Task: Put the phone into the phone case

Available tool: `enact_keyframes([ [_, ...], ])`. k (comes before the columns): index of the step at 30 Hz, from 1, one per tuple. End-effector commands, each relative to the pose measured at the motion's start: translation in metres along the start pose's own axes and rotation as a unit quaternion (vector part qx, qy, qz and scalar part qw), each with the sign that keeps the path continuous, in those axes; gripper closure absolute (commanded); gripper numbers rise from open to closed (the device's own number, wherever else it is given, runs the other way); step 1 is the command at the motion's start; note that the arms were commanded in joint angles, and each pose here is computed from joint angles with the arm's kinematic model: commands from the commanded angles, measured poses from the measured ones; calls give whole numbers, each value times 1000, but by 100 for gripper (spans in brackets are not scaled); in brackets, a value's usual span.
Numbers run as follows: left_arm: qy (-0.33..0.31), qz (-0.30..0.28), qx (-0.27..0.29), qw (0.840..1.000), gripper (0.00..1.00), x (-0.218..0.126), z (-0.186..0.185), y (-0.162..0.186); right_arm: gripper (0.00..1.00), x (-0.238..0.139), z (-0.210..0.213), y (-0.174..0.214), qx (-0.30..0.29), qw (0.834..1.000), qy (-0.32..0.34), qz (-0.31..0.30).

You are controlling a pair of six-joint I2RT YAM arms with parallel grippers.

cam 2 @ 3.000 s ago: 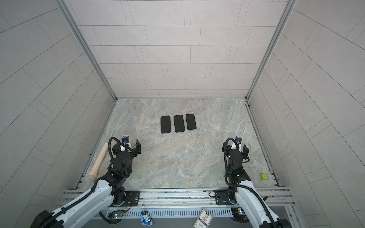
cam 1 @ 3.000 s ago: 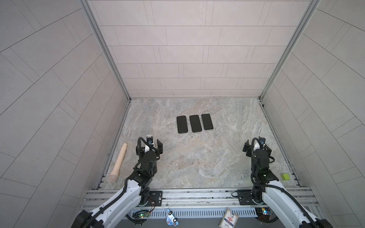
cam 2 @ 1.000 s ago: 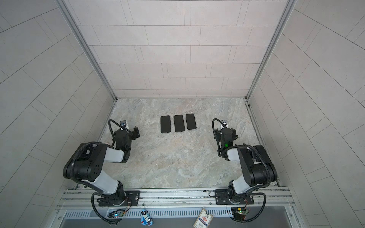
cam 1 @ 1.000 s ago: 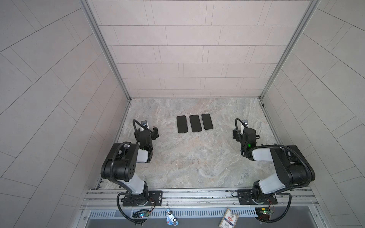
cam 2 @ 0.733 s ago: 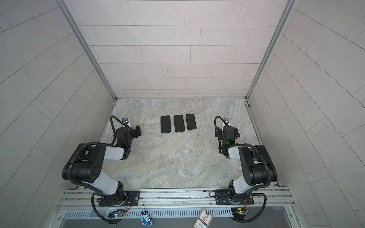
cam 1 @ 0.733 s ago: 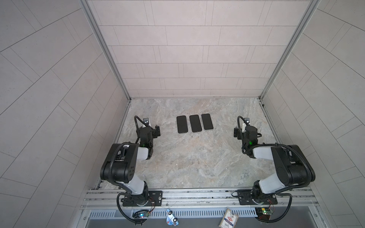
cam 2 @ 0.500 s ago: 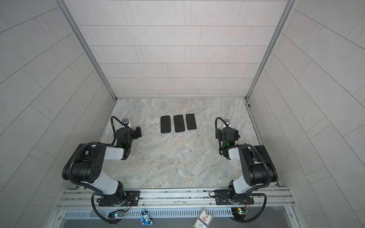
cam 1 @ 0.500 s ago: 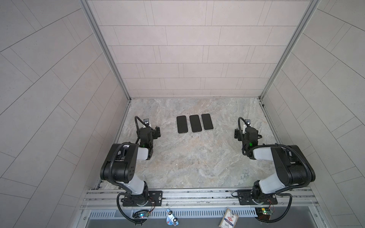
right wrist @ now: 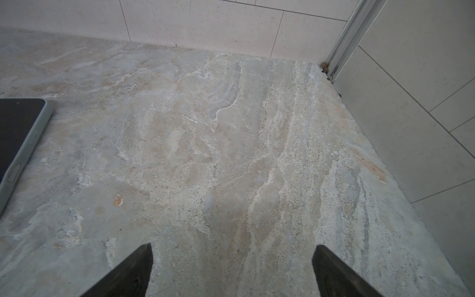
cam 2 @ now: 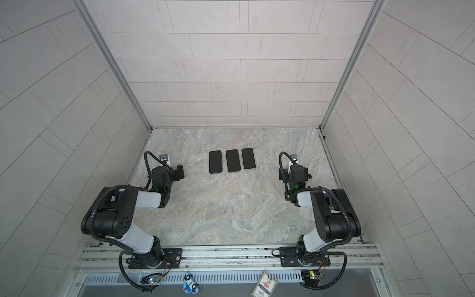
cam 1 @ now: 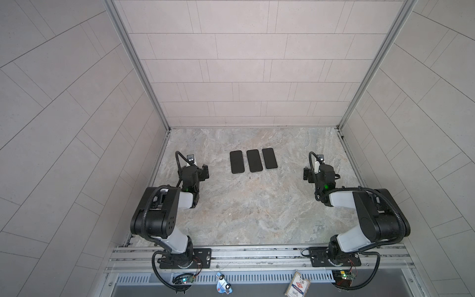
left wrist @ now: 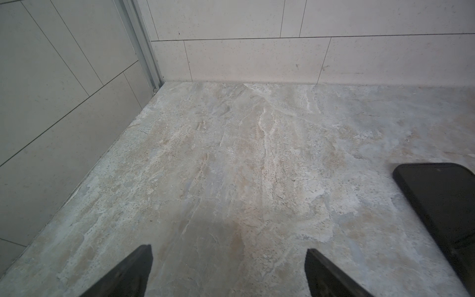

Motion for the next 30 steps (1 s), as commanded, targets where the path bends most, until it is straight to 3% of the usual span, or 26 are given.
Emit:
enact_keyframes([
  [1,2,0,3,1000,0,-1,0,1,0,-3,0,-4,-5,1000,1,-9],
  [22,3,0,3,1000,0,-2,0,1,0,-3,-1,-4,-2,1000,-8,-12],
  [23,4,0,3,1000,0,-1,0,1,0,-7,2,-3,-10,1000,-14,-21],
  [25,2,1,3,1000,0,-1,0,1,0,-30,15,6,-46,990,-94,-89],
  [26,2,-1,2,1000,0,-1,1,1,0,-36,16,10,-54,989,-92,-107],
  [28,2,0,2,1000,0,-1,0,1,0,-32,-2,11,5,995,-28,-101],
  [30,2,1,3,1000,0,-1,1,1,1,-25,-29,11,83,989,106,-58],
])
Point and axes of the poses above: each gripper's point midway between its finger pads, its own x axis out along the fingers, its own z axis along the line the jaws close on, y = z × x, the point moved 8 cm from there along -x, back along the fingers, and after that the axes turned 5 degrees about -x, right-handed, at the moved point
